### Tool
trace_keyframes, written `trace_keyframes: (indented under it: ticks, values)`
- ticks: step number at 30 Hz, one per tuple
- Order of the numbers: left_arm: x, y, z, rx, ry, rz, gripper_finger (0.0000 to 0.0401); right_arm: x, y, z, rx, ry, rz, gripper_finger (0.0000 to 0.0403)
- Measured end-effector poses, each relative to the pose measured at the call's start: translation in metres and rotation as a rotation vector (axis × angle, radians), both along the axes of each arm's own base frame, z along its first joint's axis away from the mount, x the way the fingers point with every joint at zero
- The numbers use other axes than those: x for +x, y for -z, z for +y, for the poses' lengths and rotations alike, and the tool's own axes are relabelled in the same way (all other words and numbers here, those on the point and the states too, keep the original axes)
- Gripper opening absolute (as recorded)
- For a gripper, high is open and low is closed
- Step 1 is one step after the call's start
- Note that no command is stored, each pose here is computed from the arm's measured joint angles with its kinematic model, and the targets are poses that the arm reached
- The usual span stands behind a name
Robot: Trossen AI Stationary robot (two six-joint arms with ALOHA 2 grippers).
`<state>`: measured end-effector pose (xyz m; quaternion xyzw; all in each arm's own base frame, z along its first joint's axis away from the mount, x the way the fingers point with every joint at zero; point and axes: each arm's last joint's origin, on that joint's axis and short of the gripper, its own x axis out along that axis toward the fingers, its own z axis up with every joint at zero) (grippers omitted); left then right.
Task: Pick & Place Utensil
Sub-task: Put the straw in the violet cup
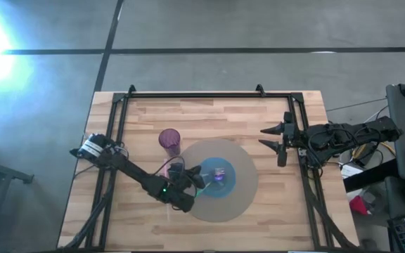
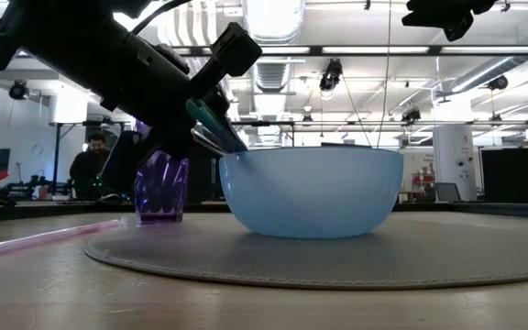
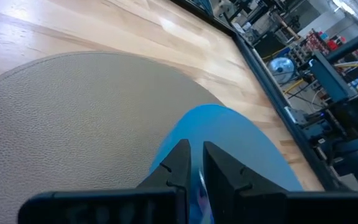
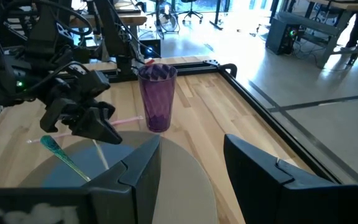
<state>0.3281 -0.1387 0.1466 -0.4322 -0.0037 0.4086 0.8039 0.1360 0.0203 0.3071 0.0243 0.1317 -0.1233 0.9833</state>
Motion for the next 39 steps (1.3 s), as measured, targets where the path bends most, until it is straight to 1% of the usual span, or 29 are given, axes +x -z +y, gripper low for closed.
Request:
trace_keyframes:
  ticks: [8,14,19,22,28,30,33,39]
  values:
    - [-0.002,0.002,0.001,0.01,0.009,0.038,0.0035,0.0,0.0,0.0,0.0,0.0,0.0,0.0169]
    - [-0.003,-0.002,0.001,0.045,0.027,0.069,0.0035,0.0,0.0,0.0,0.0,0.0,0.0,0.0169]
    - [-0.006,-0.015,0.003,0.079,0.053,0.094,0.0035,0.0,0.0,0.0,0.0,0.0,0.0,0.0169]
    - [-0.008,-0.024,0.003,0.089,0.089,0.114,0.0035,0.0,0.0,0.0,0.001,0.0,-0.002,0.0169]
    - [-0.015,-0.048,0.006,0.142,0.134,0.145,0.0036,0.0,0.0,0.0,0.001,0.0,-0.004,0.0169]
    - [-0.017,-0.055,0.007,0.158,0.147,0.147,0.0044,0.0,0.0,0.0,0.001,0.0,-0.004,0.0169]
    - [-0.021,-0.066,0.009,0.192,0.172,0.162,0.0067,0.0,0.0,0.0,0.002,0.0,-0.004,0.0169]
    - [-0.029,-0.09,0.013,0.248,0.208,0.168,0.0138,0.0,0.0,0.0,0.023,0.006,-0.009,0.0169]
